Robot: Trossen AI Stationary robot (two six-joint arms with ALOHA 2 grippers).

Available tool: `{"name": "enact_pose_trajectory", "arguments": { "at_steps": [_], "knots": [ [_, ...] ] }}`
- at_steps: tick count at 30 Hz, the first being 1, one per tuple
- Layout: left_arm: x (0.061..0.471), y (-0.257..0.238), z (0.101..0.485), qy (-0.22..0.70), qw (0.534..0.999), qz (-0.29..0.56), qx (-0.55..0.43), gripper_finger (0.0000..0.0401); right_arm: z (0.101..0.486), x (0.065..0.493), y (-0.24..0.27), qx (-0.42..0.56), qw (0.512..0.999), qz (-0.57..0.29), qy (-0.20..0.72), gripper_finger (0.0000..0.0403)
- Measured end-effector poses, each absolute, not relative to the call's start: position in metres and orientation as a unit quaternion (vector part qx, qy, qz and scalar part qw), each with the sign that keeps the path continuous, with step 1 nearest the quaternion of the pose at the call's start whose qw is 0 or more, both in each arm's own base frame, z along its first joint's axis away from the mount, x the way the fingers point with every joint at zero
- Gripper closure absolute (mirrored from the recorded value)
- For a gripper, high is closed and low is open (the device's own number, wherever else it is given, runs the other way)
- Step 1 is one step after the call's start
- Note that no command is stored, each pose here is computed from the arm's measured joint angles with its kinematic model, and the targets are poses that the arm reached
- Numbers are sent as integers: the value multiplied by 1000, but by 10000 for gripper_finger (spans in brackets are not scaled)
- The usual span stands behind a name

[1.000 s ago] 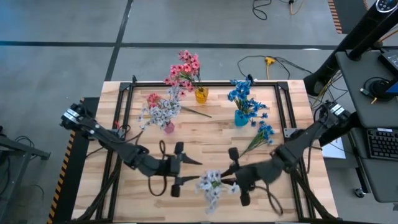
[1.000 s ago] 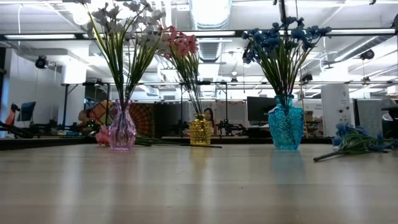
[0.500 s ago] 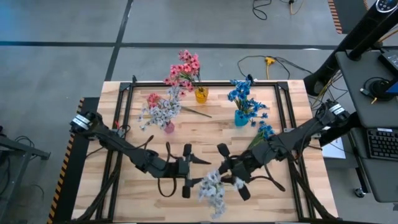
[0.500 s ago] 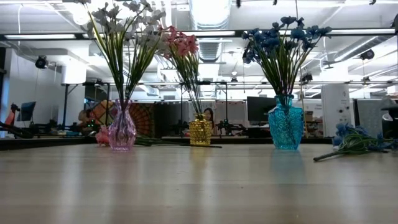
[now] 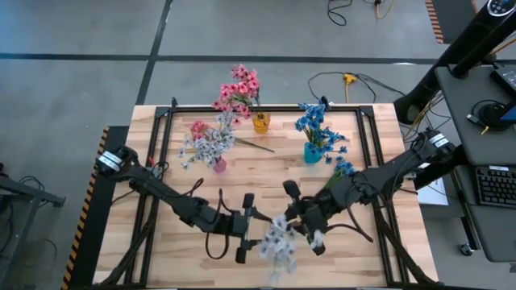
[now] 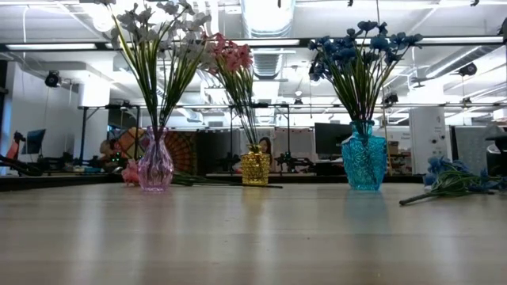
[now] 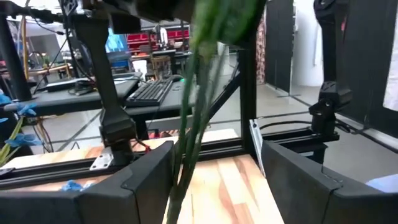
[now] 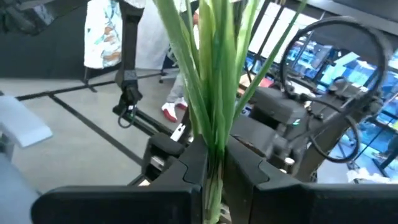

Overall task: Sort flowers into vase by color
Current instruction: Put the white flowers into the purple vase

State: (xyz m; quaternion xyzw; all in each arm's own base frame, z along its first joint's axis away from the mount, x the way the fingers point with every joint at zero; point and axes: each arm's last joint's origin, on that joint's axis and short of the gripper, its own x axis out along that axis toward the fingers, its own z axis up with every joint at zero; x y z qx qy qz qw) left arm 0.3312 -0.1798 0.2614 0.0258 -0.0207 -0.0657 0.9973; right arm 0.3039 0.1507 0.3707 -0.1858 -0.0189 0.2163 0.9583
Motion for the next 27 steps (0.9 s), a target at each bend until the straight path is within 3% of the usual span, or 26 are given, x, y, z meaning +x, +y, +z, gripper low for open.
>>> {"name": "enact_pose_trajectory", "arguments": {
  "at_steps": [4, 7, 15, 27],
  "knots": [
    [333, -176, 262, -22, 998, -60, 25, 181, 370, 306, 149, -188, 959, 213, -19, 374],
    [334, -173, 262, -21, 999, -42, 25, 208, 370, 307, 147, -189, 959, 210, -18, 374],
    [333, -171, 266, -24, 999, -26, 23, 382, 370, 308, 144, -165, 964, 207, -14, 363],
    [326, -164, 275, -9, 1000, 29, 9, 396, 386, 297, 122, -98, 979, 179, -1, 217]
  ]
}}
